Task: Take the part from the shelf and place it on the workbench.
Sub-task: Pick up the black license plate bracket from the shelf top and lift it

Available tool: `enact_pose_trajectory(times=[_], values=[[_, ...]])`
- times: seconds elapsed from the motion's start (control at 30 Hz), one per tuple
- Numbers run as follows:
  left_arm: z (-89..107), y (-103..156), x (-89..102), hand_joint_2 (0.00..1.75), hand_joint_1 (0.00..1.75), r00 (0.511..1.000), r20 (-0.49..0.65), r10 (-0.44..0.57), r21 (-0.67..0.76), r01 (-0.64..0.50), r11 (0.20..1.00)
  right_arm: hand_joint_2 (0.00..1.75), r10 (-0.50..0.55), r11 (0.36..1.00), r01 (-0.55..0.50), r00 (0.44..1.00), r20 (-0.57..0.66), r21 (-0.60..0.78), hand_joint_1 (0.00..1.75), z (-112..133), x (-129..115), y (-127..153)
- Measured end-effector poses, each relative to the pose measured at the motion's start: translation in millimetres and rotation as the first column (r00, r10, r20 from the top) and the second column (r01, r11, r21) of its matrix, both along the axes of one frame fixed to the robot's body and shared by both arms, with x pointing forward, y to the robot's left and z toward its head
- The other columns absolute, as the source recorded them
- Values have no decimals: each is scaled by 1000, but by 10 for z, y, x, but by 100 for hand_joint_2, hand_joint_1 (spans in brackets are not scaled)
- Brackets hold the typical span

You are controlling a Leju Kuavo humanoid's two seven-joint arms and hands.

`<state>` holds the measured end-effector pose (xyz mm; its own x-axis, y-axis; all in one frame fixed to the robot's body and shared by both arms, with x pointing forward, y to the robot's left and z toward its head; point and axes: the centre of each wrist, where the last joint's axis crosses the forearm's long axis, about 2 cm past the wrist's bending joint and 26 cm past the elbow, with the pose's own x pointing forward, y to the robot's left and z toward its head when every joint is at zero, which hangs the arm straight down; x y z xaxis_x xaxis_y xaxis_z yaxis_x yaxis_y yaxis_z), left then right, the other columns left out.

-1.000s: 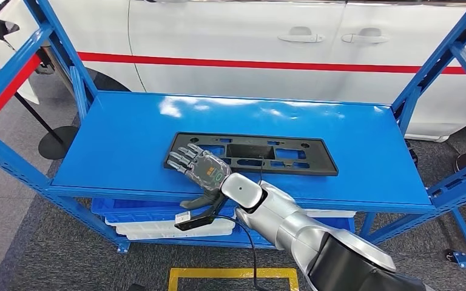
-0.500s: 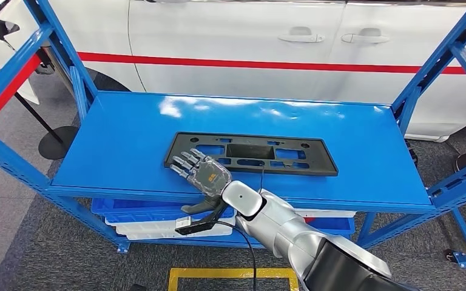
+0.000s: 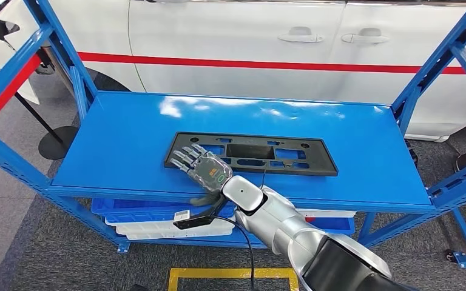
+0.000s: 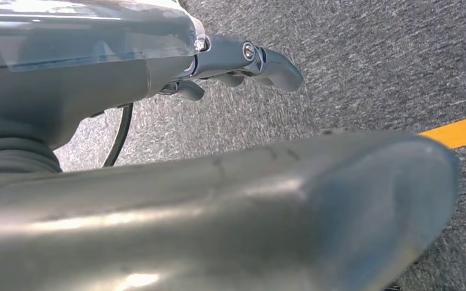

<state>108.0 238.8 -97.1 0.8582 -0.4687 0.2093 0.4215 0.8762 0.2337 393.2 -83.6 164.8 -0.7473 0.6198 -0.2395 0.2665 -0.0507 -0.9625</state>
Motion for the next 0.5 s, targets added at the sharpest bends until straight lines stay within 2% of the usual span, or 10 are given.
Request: enact_pose_trajectory(times=[0.17, 0.5], values=[[2, -16, 2, 0, 0, 1000, -4, -3, 0, 3, 1000, 175, 6, 1000, -5, 998, 70, -19, 0, 226, 117, 22], [6, -25, 11, 0, 0, 1000, -1, -3, 1, 3, 1000, 175, 19, 999, -12, 989, 149, -46, 0, 502, 237, 69]])
